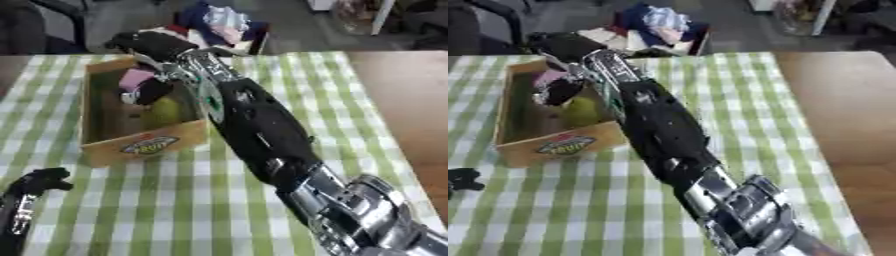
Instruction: Pick up objects on the table and place them in the box.
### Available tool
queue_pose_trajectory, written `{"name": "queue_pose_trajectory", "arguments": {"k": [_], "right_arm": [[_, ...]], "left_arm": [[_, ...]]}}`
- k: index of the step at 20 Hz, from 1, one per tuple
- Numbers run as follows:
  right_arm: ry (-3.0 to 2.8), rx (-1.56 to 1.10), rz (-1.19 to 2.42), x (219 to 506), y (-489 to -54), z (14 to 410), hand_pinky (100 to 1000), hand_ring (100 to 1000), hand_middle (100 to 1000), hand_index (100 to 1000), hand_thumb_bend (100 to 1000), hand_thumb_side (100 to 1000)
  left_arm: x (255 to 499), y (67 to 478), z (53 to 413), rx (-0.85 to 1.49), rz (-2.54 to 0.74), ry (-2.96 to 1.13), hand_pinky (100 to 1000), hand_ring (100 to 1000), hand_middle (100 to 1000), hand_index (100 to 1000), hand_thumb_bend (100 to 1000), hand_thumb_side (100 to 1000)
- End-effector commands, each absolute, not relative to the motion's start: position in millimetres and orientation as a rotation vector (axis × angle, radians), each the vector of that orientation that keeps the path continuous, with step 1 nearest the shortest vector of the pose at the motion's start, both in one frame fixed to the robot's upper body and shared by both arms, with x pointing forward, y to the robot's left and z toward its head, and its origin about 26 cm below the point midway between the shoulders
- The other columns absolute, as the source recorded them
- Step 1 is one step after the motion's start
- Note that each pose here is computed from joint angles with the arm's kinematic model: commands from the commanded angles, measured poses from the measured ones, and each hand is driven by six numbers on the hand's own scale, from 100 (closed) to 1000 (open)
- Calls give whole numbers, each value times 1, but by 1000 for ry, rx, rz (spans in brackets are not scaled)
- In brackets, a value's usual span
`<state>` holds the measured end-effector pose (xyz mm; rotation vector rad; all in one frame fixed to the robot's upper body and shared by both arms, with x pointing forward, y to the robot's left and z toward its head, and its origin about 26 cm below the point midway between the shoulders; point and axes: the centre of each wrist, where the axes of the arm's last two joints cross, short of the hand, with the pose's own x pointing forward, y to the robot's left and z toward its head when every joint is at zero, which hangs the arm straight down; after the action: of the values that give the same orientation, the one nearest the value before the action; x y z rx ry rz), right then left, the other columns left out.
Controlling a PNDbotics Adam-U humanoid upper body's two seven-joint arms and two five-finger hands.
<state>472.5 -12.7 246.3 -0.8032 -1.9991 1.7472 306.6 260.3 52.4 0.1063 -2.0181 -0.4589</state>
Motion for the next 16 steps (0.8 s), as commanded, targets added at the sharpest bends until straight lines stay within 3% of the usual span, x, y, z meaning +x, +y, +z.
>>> {"name": "queue_pose_trajectory", "arguments": {"k": [1,8,11,16], "right_arm": [[-2136,-853,1665,467,-13,271,930,973,962,991,243,514],[-2330,-814,1469,464,-46,309,753,843,901,970,100,413],[-2418,-764,1321,459,-73,326,689,772,866,964,100,330],[-2516,-676,1021,444,-124,342,556,675,805,913,100,309]], "left_arm": [[308,261,58,108,-465,-2039,868,618,649,749,100,931],[306,266,58,135,-447,-2038,867,617,648,748,100,929],[306,269,58,149,-437,-2037,867,617,648,748,100,928],[305,273,59,170,-425,-2037,866,616,646,748,100,925]]}}
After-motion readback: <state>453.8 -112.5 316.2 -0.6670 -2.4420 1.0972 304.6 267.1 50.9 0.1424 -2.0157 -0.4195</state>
